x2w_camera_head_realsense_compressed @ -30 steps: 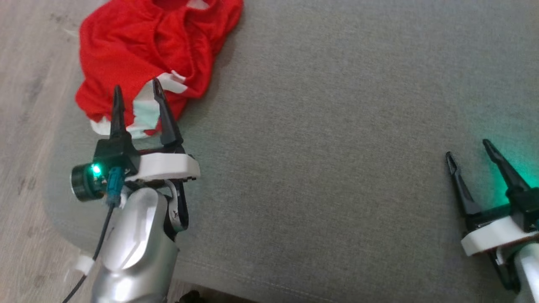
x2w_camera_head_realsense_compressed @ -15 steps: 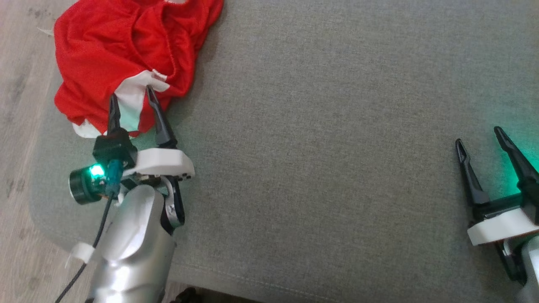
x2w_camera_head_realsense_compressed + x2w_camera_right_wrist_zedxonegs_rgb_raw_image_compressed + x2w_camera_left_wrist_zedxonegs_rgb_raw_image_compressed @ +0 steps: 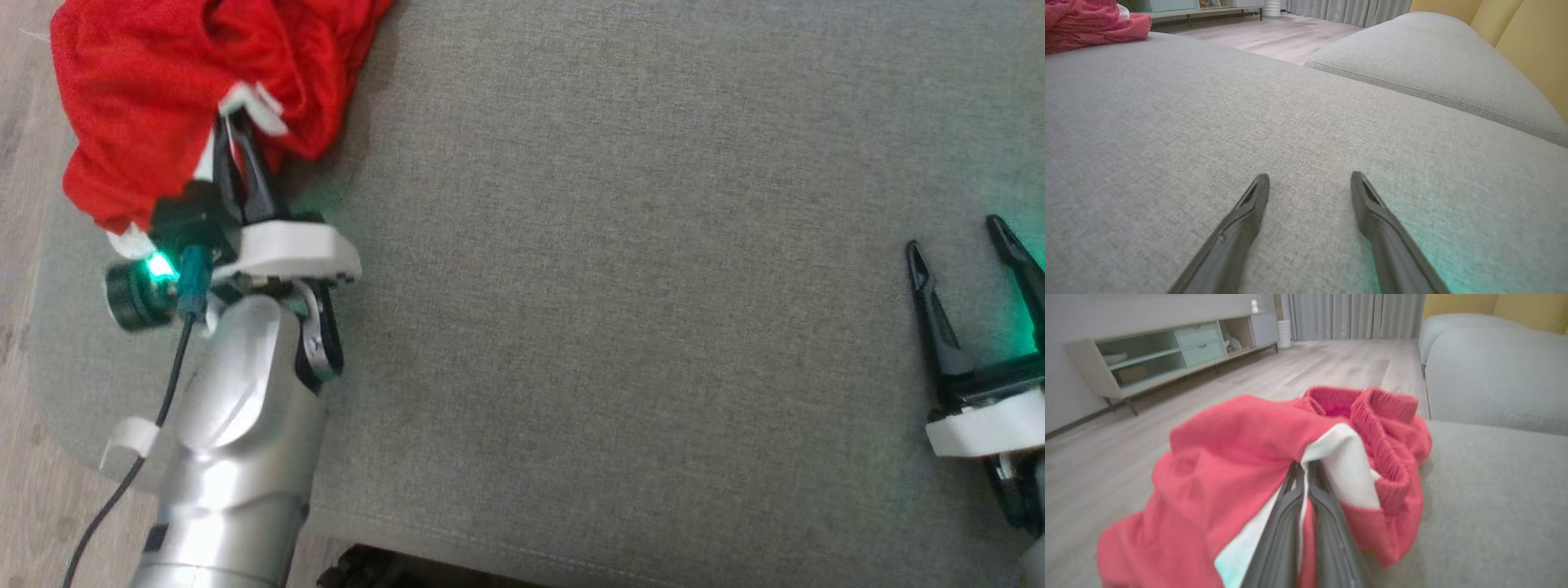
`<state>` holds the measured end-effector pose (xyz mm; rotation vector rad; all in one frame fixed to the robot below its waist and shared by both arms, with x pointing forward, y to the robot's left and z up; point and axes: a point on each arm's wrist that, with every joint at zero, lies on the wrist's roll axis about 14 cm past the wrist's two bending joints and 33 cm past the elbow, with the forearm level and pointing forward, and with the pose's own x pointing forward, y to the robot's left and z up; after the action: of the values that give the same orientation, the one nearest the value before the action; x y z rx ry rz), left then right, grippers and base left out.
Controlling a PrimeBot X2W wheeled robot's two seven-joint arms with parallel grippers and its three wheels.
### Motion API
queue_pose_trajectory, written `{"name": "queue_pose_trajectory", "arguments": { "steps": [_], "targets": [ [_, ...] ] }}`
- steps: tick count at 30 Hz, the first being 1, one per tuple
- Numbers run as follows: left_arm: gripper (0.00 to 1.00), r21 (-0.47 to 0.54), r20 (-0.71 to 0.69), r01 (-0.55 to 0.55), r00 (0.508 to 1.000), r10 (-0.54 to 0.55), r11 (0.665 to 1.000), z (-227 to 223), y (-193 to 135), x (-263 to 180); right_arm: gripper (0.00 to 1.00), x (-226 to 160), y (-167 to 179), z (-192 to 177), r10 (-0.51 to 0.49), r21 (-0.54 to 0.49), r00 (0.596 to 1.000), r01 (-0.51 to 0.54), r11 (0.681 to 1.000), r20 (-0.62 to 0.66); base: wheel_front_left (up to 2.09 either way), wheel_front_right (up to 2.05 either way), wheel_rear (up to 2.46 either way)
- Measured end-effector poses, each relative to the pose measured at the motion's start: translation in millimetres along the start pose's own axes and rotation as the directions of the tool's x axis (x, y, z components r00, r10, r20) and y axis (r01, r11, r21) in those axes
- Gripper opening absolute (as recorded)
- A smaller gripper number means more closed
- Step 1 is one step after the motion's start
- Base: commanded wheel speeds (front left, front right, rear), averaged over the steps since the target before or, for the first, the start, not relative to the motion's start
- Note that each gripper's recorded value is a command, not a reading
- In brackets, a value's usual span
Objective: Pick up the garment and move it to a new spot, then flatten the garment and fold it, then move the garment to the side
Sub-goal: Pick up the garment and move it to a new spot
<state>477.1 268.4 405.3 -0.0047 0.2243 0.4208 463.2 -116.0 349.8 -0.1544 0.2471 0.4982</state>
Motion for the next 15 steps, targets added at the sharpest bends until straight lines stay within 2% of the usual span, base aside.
{"name": "queue_pose_trajectory", "arguments": {
  "steps": [4, 8, 11, 15],
  "targets": [
    [0.00, 0.071, 0.170, 0.052, 0.983, -0.064, 0.996, 51.4, -18.8, 2.5, 1.00, -0.4, -2.6, 3.9, -0.033, 0.037, 0.999, 0.033, 0.999, 0.006, 0.00, 0.00, 0.00],
    [0.00, 0.126, 0.334, 0.118, 0.930, -0.154, 0.985, 107.8, -42.1, -7.8, 1.00, -3.1, 1.0, 16.2, -0.059, 0.067, 0.998, 0.058, 0.996, 0.023, 0.00, 0.00, 0.00],
    [0.00, 0.179, 0.447, 0.181, 0.861, -0.244, 0.967, 151.2, -63.7, -20.2, 1.00, -10.0, 16.4, 28.3, -0.063, 0.106, 0.997, 0.058, 0.993, 0.043, 0.00, 0.00, 0.00],
    [0.00, 0.275, 0.563, 0.279, 0.729, -0.390, 0.920, 206.4, -103.7, -40.2, 1.00, -29.7, 18.8, 43.1, -0.111, 0.137, 0.992, 0.101, 0.985, 0.068, 0.00, 0.00, 0.00]
  ]
}}
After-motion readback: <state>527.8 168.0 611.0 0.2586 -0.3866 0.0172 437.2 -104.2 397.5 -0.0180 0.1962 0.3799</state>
